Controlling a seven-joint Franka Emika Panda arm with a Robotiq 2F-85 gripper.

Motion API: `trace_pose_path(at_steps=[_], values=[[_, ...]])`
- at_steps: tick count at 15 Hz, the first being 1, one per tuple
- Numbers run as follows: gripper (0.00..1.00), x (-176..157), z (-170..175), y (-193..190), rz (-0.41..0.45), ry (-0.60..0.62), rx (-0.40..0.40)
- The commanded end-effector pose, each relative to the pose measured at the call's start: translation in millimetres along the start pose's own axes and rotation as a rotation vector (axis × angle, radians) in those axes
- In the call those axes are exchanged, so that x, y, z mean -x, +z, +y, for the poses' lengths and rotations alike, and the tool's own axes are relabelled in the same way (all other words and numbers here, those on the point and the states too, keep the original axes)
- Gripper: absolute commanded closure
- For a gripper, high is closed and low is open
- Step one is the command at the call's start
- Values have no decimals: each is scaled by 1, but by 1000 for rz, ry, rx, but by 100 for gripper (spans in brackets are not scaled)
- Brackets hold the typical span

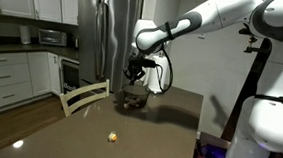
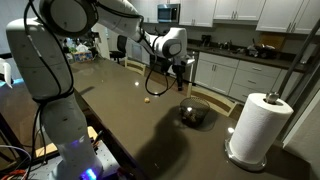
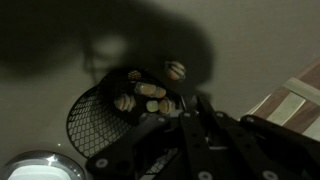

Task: Place the garlic bulb in the black basket

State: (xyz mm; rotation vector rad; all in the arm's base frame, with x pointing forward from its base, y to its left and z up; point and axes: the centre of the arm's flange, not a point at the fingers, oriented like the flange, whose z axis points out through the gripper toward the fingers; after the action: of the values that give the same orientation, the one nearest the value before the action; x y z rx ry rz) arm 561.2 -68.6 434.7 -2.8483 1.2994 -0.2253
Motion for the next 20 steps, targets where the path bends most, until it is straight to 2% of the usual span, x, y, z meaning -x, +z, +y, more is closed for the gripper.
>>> trace_pose_path(at_steps=[1,3,4,5,9,15,20], values=[[94,-28,17,7,-30,126,5],[94,-42,29,15,-32,181,13],[64,-44,32,18,-27,200,19],[63,-46,35,20,-23,217,25],[38,-37,32,24,-4,226,32],[1,-6,6,9,25,115,9],[0,12,-12,-1,-21,-46,-27]])
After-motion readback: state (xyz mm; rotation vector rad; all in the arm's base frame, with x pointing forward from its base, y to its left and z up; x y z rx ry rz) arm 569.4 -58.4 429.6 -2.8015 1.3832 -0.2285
